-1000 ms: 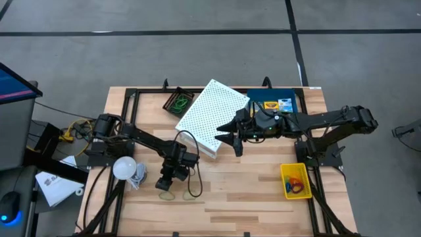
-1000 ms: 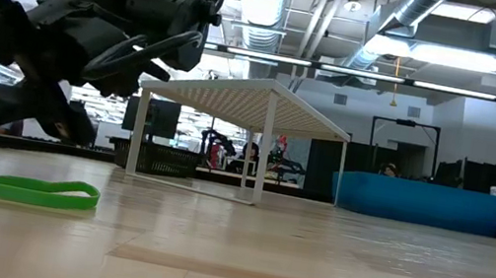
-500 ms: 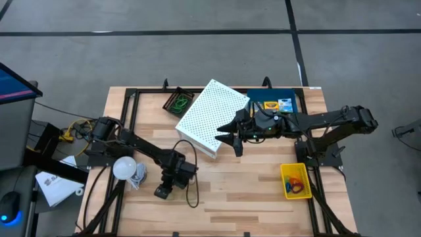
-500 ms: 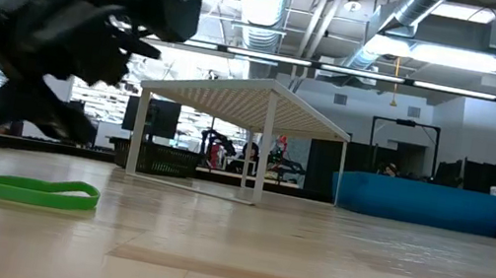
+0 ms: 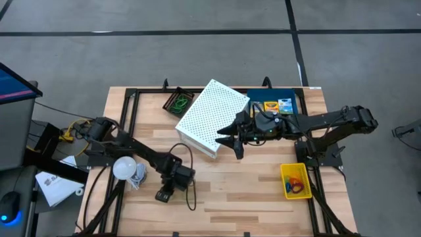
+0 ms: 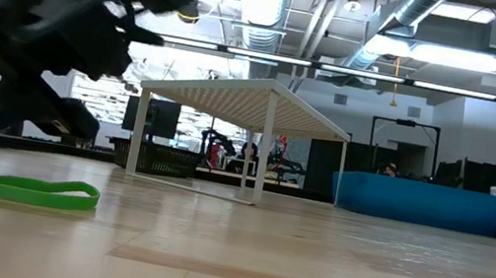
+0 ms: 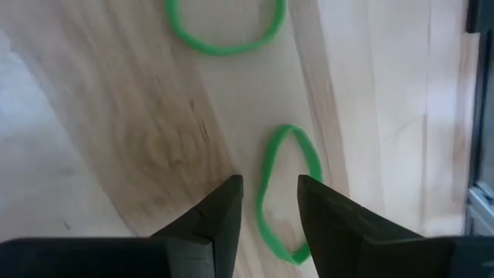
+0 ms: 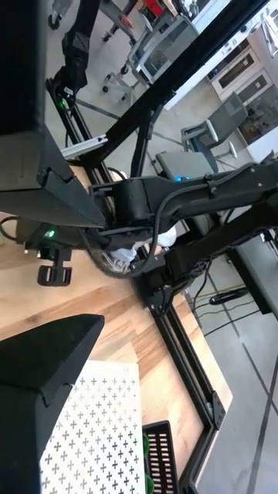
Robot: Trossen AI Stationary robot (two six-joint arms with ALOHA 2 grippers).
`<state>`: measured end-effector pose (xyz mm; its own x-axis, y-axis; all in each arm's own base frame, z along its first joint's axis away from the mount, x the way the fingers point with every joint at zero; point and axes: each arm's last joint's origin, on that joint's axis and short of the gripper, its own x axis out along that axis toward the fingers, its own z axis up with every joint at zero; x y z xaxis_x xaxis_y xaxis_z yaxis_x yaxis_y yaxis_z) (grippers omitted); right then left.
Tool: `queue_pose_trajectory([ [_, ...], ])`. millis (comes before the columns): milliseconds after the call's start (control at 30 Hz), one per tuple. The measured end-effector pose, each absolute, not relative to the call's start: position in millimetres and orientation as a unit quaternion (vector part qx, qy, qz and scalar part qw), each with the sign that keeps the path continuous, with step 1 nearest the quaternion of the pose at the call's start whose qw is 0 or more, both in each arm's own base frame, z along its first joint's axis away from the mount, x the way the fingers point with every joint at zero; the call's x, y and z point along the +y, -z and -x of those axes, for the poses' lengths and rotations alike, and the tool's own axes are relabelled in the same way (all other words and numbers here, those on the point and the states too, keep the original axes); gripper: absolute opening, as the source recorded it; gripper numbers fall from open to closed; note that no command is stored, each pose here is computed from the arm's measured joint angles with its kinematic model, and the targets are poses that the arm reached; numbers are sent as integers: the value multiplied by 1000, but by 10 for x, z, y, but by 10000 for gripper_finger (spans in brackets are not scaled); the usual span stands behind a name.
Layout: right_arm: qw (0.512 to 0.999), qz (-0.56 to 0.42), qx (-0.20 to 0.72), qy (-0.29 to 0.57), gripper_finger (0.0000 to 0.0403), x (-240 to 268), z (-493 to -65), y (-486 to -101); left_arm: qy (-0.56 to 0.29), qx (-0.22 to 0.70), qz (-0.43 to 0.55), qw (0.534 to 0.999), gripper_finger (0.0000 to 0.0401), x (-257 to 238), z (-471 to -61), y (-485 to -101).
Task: Pick & Place Office Desk Supplies
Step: Put the green rubber band into the black bin
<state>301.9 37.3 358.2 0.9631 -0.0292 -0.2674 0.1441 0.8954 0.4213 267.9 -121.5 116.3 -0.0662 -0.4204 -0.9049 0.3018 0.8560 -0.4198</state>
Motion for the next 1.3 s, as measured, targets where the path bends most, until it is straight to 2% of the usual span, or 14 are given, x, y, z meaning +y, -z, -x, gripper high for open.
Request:
queue_pose_trajectory([
  [200,965,-224,128,47,193,368,-3019,-3582,247,681,44,688,122,-1222,-2657,-1128],
  [533,963,-227,132,58,193,363,-3015,-3568,217,665,21,714,84,-1441,-2612,-1127],
  [900,962,-232,134,60,193,362,-3013,-3563,182,653,35,734,78,-1506,-2612,-1119],
  [1033,961,-233,137,61,193,362,-3012,-3558,165,641,58,748,57,-1503,-2605,-1084],
  [1200,961,-233,136,61,193,362,-3012,-3557,150,632,74,757,10,-1489,-2594,-1048],
  [1300,961,-233,136,61,193,362,-3012,-3558,160,627,67,760,6,-1486,-2598,-1059],
])
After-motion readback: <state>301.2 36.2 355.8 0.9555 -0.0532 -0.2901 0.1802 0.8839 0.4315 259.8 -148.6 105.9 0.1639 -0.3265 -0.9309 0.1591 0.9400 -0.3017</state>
